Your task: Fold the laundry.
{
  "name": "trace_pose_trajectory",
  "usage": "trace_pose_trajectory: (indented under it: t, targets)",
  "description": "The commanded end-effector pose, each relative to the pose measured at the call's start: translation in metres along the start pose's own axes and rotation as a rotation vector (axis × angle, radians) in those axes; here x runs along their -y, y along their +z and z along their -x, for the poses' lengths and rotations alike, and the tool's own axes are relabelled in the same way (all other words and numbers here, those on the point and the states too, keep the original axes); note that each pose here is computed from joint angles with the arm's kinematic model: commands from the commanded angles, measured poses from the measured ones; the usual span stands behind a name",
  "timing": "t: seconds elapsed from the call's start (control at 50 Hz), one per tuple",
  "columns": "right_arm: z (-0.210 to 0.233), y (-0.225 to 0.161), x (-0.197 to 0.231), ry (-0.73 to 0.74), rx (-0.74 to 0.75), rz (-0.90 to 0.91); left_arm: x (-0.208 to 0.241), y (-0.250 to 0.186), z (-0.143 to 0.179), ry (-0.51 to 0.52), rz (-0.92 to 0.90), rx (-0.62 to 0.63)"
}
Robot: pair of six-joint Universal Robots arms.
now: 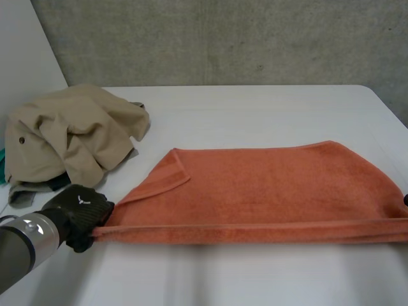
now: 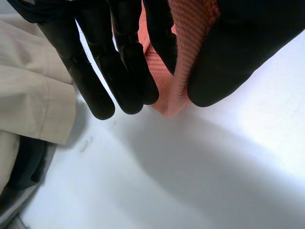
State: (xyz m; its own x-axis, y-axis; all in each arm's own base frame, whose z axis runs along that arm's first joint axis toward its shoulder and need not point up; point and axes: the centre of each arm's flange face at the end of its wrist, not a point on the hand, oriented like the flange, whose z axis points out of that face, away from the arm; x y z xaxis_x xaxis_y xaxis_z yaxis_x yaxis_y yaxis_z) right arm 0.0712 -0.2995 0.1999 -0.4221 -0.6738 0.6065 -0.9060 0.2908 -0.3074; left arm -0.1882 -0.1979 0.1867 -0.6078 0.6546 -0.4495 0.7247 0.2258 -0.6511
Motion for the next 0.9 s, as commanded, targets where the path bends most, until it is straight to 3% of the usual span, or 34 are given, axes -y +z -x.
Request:
trace_pose_trajectory:
  t: [0.02, 0.1, 0.18, 0.22, 0.3, 0.4, 0.5, 0.66, 0.9]
  targets:
    - [-0.004, 0.020, 0.020, -0.006, -0.093, -0.081, 0.026, 0.025, 0.007, 0.012, -0.087, 0.009]
    - [-0.022, 0.035, 0.037, -0.016, -0.212, -0.122, 0.053, 0.058, 0.030, 0.013, -0.148, 0.131]
    - [-0.072, 0.036, 0.067, -0.005, -0.459, -0.194, 0.102, 0.076, 0.070, 0.002, -0.289, 0.306]
    - [-0.130, 0.013, 0.102, 0.066, -0.744, -0.337, 0.155, 0.068, 0.109, -0.038, -0.495, 0.468]
    - [-0.189, -0.029, 0.129, 0.188, -1.047, -0.591, 0.207, 0.045, 0.153, -0.113, -0.774, 0.634]
    - [-0.217, -0.065, 0.147, 0.223, -1.252, -0.888, 0.236, 0.024, 0.178, -0.196, -0.997, 0.742]
    - [-0.209, -0.053, 0.150, 0.187, -1.243, -0.933, 0.232, 0.027, 0.182, -0.221, -1.003, 0.752]
    - [-0.176, -0.003, 0.146, 0.201, -1.065, -0.872, 0.200, 0.065, 0.159, -0.230, -0.879, 0.670]
    - [-0.089, 0.099, 0.114, 0.256, -0.620, -0.664, 0.110, 0.153, 0.077, -0.228, -0.580, 0.441]
